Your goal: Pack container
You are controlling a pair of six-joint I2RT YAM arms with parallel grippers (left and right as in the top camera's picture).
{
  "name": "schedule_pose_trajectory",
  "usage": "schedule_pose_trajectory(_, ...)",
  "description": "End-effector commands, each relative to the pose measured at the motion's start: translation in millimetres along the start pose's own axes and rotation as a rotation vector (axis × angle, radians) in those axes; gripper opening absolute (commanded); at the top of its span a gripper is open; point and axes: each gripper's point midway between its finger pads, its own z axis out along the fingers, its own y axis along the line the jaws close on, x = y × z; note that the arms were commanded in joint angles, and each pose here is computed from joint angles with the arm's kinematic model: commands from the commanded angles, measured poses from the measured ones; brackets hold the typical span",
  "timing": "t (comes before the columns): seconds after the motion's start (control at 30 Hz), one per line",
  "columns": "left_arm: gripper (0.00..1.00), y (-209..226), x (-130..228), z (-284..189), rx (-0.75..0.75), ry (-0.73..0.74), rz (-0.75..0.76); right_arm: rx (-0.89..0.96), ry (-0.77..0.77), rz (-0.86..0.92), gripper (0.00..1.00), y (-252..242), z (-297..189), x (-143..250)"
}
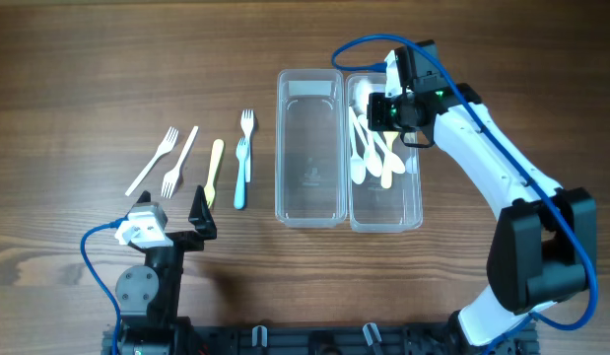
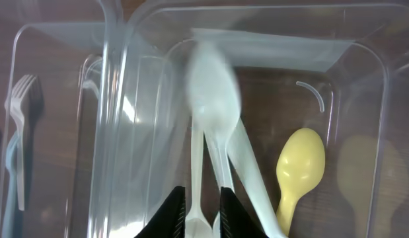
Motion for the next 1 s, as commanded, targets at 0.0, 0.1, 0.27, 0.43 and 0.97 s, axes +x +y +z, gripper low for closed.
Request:
schedule_pose_trajectory(0.0,1.0,0,1,-1,-0.004,0.009,-0.015,-0.012,-0.004,0.003,0.16,3,-2,-1)
schedule_pose_trajectory(0.1,1.0,0,1,-1,-0.004,0.009,-0.015,-0.015,-0.004,0.003,0.23,4,-2,-1)
schedule_pose_trajectory(0.27,1.0,0,1,-1,-0.004,0.009,-0.015,0.028,-0.118,-0.01,0.45,1,-35,-31)
schedule_pose_trajectory(0.43,1.0,0,1,-1,-0.004,0.009,-0.015,0.232,-0.341,0.095,1.0,-43,-108,-69)
schedule_pose_trajectory(0.97,1.0,0,1,-1,-0.004,0.009,-0.015,0.587,-0.427,0.152,1.0,-159,-190,-68)
